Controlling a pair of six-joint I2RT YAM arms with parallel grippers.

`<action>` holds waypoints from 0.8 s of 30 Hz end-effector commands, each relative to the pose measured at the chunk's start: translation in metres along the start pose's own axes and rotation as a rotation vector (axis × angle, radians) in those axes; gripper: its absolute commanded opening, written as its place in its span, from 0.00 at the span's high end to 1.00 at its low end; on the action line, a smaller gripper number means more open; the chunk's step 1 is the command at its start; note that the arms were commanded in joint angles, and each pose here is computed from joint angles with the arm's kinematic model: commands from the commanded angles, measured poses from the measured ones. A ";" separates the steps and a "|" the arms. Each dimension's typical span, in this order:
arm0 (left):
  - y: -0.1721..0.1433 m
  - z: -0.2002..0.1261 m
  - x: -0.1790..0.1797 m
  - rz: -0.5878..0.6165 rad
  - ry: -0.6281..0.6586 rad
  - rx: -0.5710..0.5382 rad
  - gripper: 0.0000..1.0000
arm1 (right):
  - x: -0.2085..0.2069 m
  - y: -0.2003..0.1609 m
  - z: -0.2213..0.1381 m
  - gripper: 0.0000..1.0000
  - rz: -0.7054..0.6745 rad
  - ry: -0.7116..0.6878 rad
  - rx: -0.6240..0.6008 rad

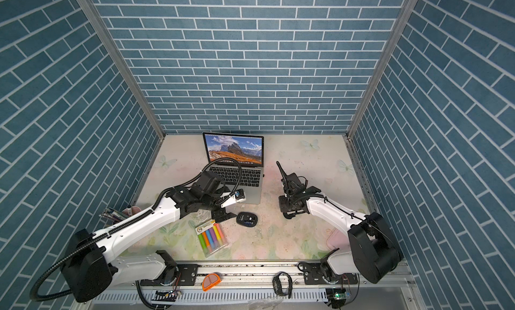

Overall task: Insert the wireless mouse receiver into the laptop
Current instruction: Pick up the mouse from the center of the board.

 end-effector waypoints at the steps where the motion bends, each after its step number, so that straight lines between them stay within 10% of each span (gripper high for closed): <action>1: -0.001 0.021 -0.008 0.154 0.006 0.040 0.16 | 0.001 -0.002 -0.001 0.63 0.060 0.019 -0.012; 16: -0.004 0.103 -0.019 0.263 -0.105 0.232 0.14 | -0.004 -0.010 -0.007 0.63 0.018 -0.001 -0.032; 24: 0.015 0.120 -0.015 0.139 -0.160 0.282 0.31 | -0.008 -0.011 -0.006 0.63 0.004 -0.035 -0.027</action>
Point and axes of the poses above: each gripper's point midway between its finger pads, its own z axis out along the fingers, its own x axis along the line the jaws close on, y = z × x, the point moved 7 cm from there along -z, back along the fingers, and after that the axes turned 5 degrees about -z, right-handed, at the moved point
